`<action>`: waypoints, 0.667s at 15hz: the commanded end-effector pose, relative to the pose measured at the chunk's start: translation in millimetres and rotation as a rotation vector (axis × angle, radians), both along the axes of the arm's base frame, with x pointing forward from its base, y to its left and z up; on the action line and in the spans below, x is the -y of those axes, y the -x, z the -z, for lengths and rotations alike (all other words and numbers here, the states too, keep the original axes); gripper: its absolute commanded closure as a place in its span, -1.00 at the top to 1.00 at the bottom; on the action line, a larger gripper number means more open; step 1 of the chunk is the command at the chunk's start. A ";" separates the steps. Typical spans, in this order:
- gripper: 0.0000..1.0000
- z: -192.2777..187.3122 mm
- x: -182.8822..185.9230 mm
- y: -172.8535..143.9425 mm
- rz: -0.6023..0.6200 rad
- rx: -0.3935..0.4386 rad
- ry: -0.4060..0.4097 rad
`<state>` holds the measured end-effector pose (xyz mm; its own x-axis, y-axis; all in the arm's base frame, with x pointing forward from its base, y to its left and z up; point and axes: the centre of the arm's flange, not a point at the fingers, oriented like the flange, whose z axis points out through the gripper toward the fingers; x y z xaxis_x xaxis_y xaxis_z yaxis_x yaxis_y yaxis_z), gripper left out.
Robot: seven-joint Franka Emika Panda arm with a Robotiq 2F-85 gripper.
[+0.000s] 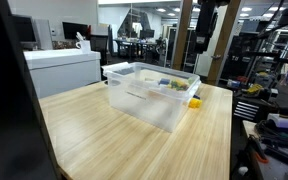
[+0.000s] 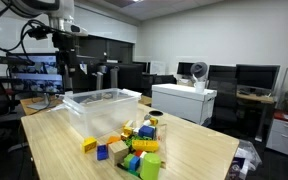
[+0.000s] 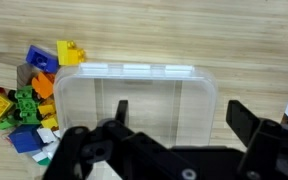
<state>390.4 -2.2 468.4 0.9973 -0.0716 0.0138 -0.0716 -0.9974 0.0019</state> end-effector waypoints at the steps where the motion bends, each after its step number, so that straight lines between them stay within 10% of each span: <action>1: 1.00 -2.0 41.2 -11.5 -0.092 -0.006 -0.052; 10: 1.00 15.7 172.8 -32.1 -0.315 -0.044 -0.141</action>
